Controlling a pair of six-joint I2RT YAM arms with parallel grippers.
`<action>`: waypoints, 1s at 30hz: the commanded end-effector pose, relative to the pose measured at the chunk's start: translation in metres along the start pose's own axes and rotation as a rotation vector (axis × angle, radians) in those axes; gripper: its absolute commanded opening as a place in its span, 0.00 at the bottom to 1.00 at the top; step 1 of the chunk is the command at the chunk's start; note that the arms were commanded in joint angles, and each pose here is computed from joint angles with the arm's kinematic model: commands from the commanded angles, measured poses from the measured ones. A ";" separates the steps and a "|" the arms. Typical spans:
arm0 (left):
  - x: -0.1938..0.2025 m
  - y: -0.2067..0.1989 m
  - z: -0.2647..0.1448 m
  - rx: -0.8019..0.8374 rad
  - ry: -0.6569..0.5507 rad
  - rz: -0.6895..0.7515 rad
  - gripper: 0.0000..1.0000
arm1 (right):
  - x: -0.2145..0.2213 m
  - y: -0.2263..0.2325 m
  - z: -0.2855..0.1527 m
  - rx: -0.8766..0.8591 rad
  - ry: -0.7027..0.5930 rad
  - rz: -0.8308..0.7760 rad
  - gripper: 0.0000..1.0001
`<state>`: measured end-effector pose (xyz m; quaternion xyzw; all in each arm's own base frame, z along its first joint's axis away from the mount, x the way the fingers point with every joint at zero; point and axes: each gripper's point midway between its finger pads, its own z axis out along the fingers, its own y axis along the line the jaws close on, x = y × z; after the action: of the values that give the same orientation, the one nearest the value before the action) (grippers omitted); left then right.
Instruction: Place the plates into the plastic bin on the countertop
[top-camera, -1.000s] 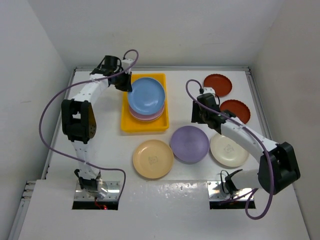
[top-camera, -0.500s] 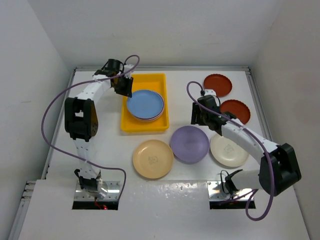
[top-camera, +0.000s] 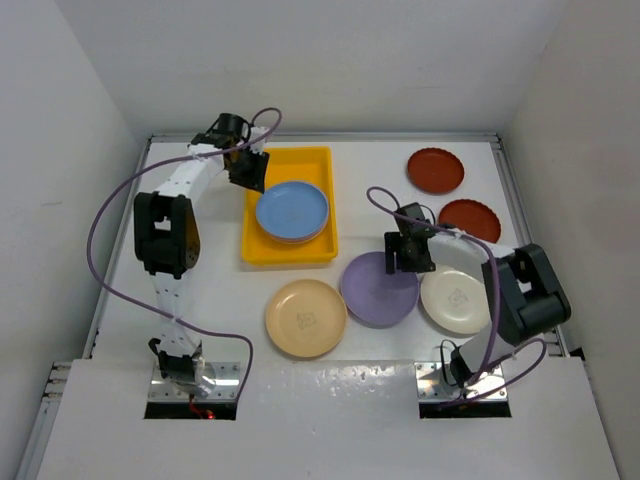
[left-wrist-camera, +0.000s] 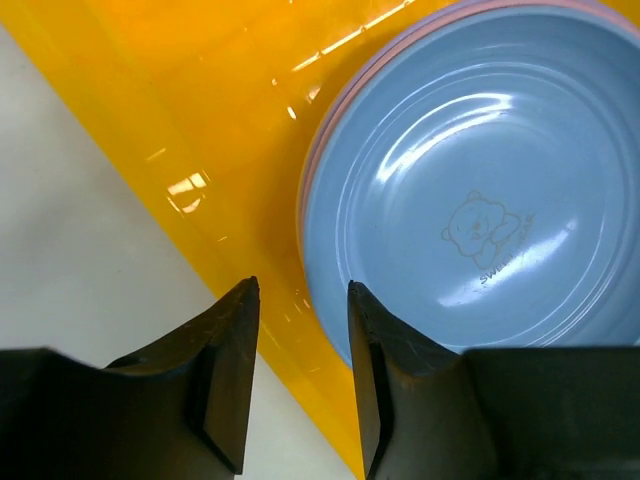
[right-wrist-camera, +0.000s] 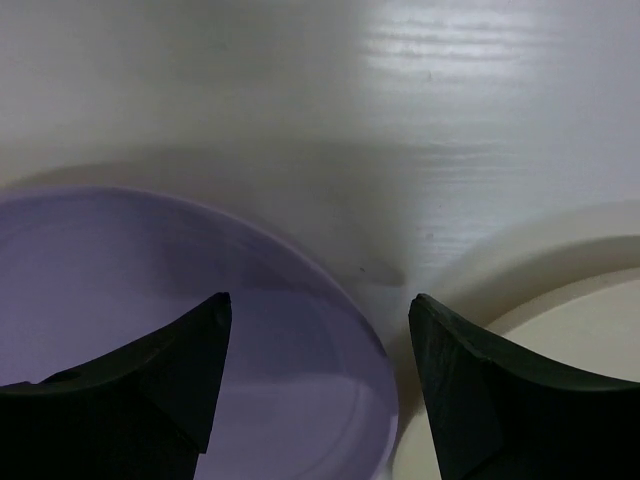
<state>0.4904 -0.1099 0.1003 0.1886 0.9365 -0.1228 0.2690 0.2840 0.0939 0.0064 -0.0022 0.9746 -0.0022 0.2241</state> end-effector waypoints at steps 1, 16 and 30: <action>-0.043 -0.008 -0.052 -0.034 -0.139 0.064 0.44 | 0.020 0.002 0.013 -0.034 0.091 -0.057 0.71; -0.042 0.011 -0.100 -0.107 -0.186 0.081 0.45 | -0.054 -0.048 -0.035 0.248 -0.123 -0.151 0.00; -0.033 0.018 -0.107 -0.127 -0.176 0.073 0.45 | -0.214 0.011 -0.154 0.015 -0.729 0.114 0.00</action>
<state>0.4806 -0.0783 0.1791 0.1966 0.9158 -0.0802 0.3410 0.3772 0.0584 0.2079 0.0374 0.8636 -0.0842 0.4957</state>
